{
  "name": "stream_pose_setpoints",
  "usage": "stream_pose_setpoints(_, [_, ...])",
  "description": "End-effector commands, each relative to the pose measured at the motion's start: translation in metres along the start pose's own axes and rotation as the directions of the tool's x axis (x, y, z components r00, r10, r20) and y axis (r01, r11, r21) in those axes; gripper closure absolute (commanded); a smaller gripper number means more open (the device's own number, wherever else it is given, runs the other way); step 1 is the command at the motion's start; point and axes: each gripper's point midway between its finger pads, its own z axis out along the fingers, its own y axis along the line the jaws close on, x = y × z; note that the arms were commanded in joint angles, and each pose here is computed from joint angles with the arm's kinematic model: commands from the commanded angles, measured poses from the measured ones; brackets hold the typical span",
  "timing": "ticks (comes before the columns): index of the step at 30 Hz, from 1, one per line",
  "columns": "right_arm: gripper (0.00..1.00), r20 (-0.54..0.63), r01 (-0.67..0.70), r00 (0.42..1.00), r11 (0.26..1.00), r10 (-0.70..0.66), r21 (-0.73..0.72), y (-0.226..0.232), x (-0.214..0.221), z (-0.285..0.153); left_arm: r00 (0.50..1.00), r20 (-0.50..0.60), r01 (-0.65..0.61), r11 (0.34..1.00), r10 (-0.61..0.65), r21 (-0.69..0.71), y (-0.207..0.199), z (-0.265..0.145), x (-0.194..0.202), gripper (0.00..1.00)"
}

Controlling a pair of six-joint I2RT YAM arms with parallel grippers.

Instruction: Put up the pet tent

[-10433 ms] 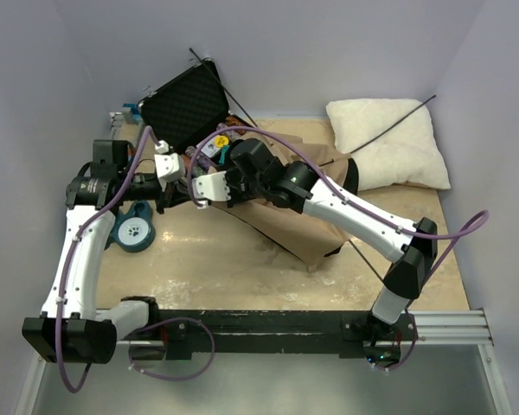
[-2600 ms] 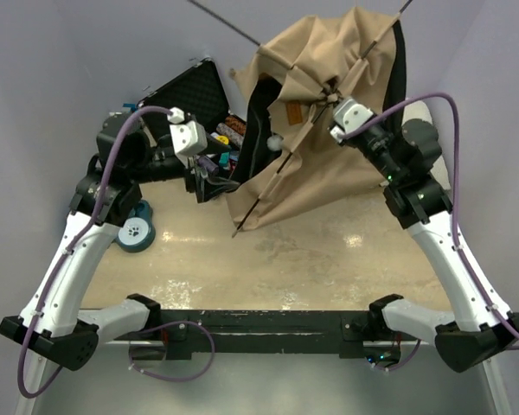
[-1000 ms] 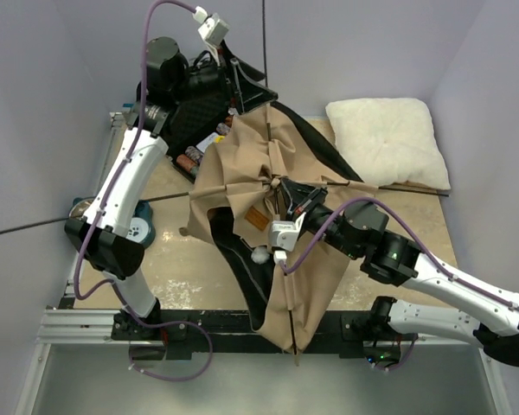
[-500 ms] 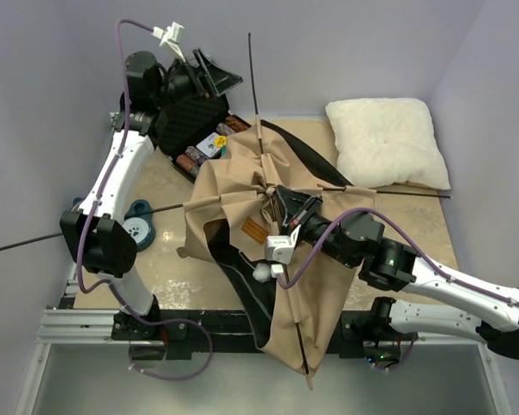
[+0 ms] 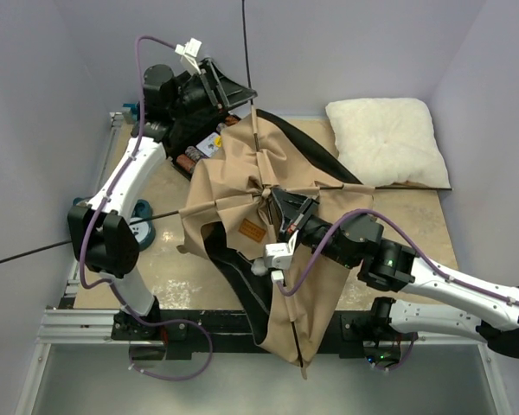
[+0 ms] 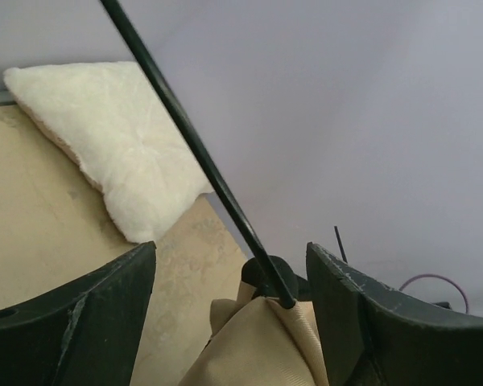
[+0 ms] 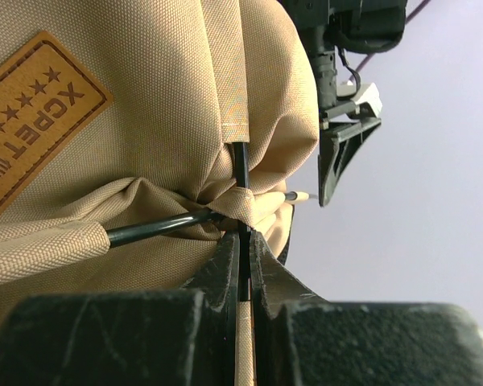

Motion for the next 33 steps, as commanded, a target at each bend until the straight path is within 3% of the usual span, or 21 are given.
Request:
stream_pose_setpoints(1, [1.0, 0.059, 0.044, 0.997, 0.993, -0.051, 0.107, -0.026, -0.014, 0.002, 0.997, -0.04, -0.055, 0.979, 0.065, 0.199, -0.051, 0.012, 0.01, 0.23])
stream_pose_setpoints(9, [1.0, -0.029, 0.081, 0.997, 0.975, -0.076, 0.205, -0.039, 0.0, -0.002, 0.982, -0.186, 0.01, 0.973, 0.034, 0.232, -0.052, 0.008, 0.059, 0.41])
stream_pose_setpoints(13, [1.0, -0.033, 0.093, 0.996, 0.975, -0.088, 0.203, -0.037, 0.002, -0.006, 0.988, -0.141, -0.032, 0.983, 0.059, 0.182, -0.038, 0.0, 0.054, 0.21])
stream_pose_setpoints(15, [1.0, -0.036, 0.099, 0.995, 0.974, -0.094, 0.203, -0.036, 0.003, -0.009, 0.992, -0.091, -0.071, 0.988, 0.084, 0.137, -0.031, -0.003, 0.037, 0.01])
stream_pose_setpoints(16, [1.0, -0.041, 0.101, 0.995, 0.973, -0.095, 0.209, -0.037, 0.004, -0.011, 0.994, -0.064, -0.086, 0.992, 0.092, 0.093, -0.024, -0.005, 0.029, 0.0])
stream_pose_setpoints(18, [1.0, -0.045, 0.103, 0.994, 0.972, -0.096, 0.212, -0.037, 0.005, -0.012, 0.99, -0.057, -0.13, 0.991, 0.132, 0.028, -0.013, -0.007, 0.024, 0.0])
stream_pose_setpoints(22, [1.0, -0.052, 0.112, 0.993, 0.968, -0.103, 0.225, -0.039, 0.005, -0.013, 0.988, -0.15, -0.052, 0.997, 0.043, -0.057, 0.014, -0.01, 0.047, 0.0])
stream_pose_setpoints(27, [1.0, -0.038, 0.117, 0.993, 0.969, -0.111, 0.22, -0.039, 0.003, -0.015, 0.997, -0.019, -0.076, 0.989, 0.079, 0.123, -0.021, -0.023, 0.021, 0.02])
stream_pose_setpoints(33, [1.0, -0.016, 0.125, 0.992, 0.971, -0.124, 0.205, -0.037, 0.0, -0.016, 0.985, -0.006, -0.163, 0.947, 0.171, 0.276, -0.058, -0.022, 0.003, 0.22])
